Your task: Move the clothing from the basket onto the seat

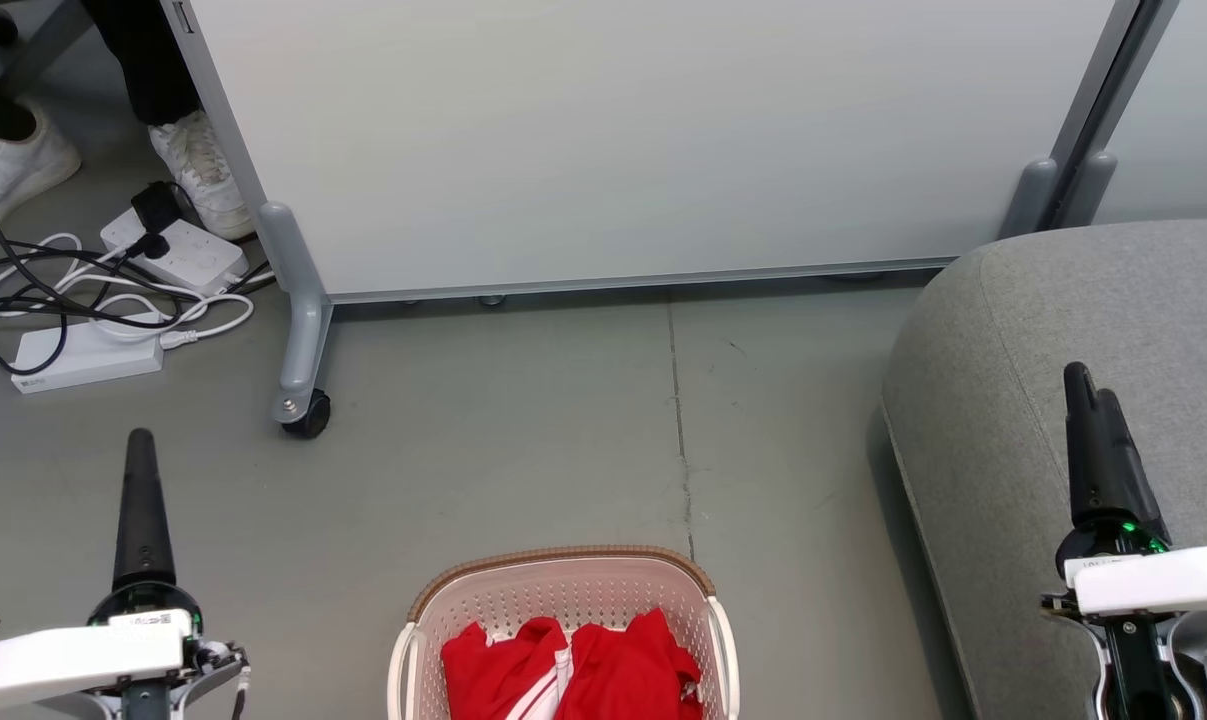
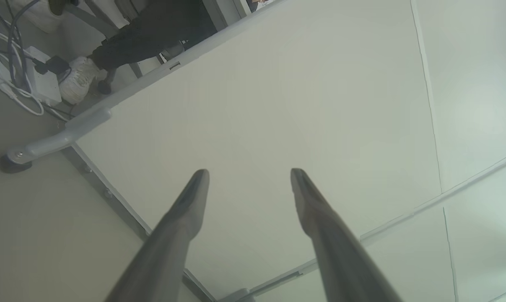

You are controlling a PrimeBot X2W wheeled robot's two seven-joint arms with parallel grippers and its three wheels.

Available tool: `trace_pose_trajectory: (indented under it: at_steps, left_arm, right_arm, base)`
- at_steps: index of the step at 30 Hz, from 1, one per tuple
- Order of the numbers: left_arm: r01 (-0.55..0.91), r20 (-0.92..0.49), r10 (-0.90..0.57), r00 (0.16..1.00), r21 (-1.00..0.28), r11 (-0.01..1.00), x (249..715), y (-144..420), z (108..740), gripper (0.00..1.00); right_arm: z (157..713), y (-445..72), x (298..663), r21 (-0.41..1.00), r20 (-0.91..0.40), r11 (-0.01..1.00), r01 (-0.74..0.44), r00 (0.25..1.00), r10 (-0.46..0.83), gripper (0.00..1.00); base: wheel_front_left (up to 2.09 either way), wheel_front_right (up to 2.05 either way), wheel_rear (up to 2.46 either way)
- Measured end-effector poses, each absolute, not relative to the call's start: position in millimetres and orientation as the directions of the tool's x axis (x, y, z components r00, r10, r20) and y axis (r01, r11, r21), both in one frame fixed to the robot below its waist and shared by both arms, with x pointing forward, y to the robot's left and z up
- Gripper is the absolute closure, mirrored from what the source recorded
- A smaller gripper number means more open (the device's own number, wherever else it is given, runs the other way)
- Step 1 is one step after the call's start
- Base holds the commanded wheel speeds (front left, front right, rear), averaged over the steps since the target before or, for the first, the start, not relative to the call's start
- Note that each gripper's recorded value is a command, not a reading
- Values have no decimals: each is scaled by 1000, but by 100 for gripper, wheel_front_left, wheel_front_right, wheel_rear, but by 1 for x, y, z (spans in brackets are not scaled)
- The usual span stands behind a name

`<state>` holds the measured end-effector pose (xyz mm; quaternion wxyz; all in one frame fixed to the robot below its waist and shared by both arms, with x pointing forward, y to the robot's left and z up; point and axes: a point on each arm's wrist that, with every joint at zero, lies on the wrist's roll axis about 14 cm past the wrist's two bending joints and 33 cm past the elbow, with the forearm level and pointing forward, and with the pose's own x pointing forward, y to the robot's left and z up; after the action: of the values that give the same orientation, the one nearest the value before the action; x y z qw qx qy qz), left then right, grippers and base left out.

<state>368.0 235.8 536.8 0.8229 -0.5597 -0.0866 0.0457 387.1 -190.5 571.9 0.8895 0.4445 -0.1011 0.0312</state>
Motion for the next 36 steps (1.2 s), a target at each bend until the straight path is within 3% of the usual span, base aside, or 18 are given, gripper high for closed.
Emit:
trace_pose_trajectory:
  at_steps: [19,27,36]
  left_arm:
    - [152,202,-32,979,-612,776,374,160,573,0]
    - [189,176,-118,977,-472,861,373,123,565,0]
    - [153,123,-116,986,-366,918,372,111,547,0]
  right_arm:
    - [599,-172,385,452,307,869,-201,950,60,0]
    - [599,-170,384,361,311,913,-192,947,76,0]
    - [596,-162,381,256,308,948,-191,945,108,0]
  base:
    - [0,0,0]
    - [0,0,0]
    - [0,0,0]
